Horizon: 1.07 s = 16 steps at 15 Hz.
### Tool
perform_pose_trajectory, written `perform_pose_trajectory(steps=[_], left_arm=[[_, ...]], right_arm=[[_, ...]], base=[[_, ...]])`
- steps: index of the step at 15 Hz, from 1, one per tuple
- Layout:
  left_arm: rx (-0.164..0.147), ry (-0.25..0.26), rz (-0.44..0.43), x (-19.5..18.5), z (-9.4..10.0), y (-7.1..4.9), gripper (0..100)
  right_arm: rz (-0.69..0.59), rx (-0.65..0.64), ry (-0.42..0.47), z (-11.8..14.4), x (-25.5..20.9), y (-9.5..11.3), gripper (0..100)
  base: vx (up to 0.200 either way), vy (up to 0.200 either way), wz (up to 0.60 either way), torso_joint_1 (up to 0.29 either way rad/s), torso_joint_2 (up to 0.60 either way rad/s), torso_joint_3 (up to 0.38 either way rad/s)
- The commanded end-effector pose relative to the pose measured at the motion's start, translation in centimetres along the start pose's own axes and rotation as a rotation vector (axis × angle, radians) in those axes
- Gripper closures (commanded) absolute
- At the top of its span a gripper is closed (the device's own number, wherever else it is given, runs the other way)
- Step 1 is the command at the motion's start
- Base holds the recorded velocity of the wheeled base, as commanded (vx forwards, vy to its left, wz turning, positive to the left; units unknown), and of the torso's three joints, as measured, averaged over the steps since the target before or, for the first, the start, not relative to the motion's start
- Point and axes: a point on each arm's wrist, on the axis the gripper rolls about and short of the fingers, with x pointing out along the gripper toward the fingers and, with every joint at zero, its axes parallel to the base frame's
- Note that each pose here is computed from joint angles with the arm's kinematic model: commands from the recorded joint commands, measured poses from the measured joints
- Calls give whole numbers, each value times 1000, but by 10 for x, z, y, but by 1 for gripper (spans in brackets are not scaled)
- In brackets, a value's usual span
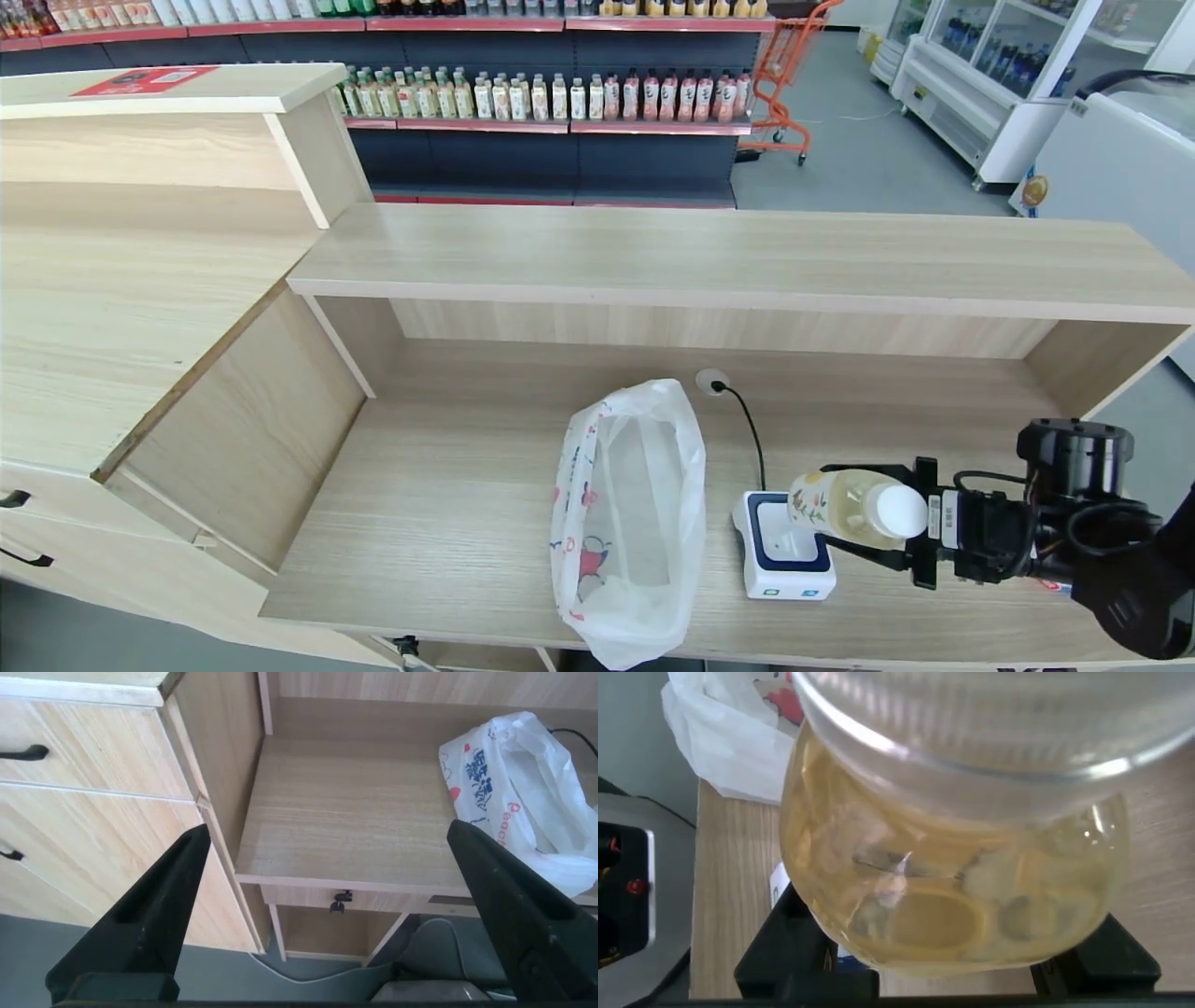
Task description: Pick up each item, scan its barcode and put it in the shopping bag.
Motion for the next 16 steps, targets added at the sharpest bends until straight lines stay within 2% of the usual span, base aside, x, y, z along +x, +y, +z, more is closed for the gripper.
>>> perform_pose_trajectory(steps=[1, 4, 9, 16], left_arm=[[0, 1, 0, 0, 0, 0, 0], [0, 1, 0, 0, 0, 0, 0], [0, 1, 0, 0, 0, 0, 0], [0, 1, 0, 0, 0, 0, 0]], right_arm=[[11, -5, 13, -25, 11, -3, 100], [38, -107, -21, -46, 27, -9, 100], [112, -130, -119, -47, 59, -8, 100], [105, -180, -119, -55, 64, -10, 100]], base=[[0, 0, 0, 0, 0, 0], [0, 0, 0, 0, 0, 0], [0, 0, 0, 0, 0, 0], [0, 0, 0, 0, 0, 0]])
